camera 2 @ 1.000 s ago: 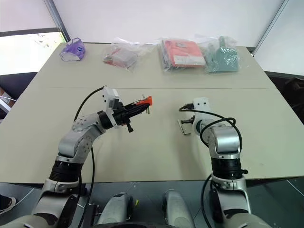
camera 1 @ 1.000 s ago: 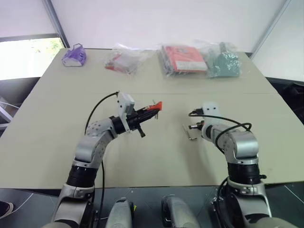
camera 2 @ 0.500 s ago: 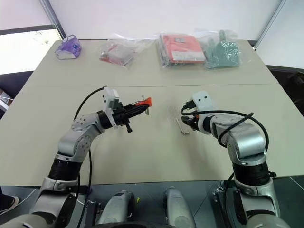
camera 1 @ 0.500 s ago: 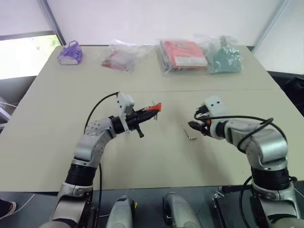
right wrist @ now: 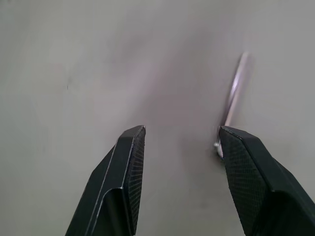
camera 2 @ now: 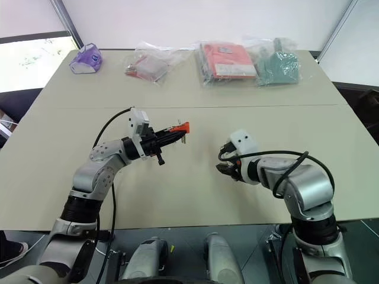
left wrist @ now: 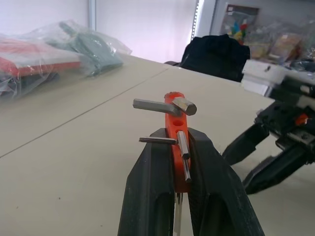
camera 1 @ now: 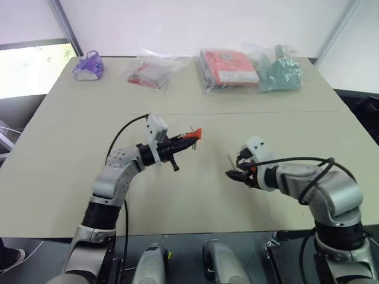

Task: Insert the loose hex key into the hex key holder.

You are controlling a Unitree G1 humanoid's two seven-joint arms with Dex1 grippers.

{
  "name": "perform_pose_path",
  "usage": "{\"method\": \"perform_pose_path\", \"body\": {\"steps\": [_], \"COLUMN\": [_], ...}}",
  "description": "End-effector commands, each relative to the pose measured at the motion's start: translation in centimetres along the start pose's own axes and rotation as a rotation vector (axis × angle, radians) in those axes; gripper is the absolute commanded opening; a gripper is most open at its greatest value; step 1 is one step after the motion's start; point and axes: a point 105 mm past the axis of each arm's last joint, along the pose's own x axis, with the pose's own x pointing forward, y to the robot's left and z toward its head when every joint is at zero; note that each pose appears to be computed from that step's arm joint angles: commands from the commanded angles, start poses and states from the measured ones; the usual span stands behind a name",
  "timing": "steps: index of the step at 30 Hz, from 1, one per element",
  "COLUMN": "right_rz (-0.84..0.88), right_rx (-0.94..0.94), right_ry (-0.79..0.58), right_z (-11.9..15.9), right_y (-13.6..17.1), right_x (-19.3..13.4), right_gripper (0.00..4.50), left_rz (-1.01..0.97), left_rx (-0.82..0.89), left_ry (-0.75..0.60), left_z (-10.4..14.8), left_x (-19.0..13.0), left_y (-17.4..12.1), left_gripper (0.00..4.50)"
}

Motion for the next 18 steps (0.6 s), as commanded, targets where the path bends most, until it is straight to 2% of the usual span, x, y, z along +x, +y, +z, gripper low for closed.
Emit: {"method": "perform_pose_path", "body": {"steps": [1,7,14,18], "right_rz": [-0.056,-0.071,-0.114,-0.141], "right_rx": [-0.021,-0.042,-0.071,-0.096], "right_ry": [-0.047,-0.045,-0.123,-0.126], "right_z": [0.9,0.6,2.3,2.2], "right_y": [-1.3,-1.7,-2.5,-3.1], "right_x": [0.0,0.4,-0.5,-0.7], "right_gripper": [2.4,2.4,2.4,2.4], "left_rz": [-0.01,-0.004,-0.004,-0.005], "left_rx": [0.049,0.045,0.041,0.036], "left_ry": [-0.028,-0.027,-0.022,-0.021], "left_z": [1.3,1.2,1.1,1.0], "left_x": [0.1,0.0,-0.2,-0.1], "left_y": [-0.1,-0.2,-0.3,-0.3], "left_gripper": [0.0,0.0,0.0,0.0]}}
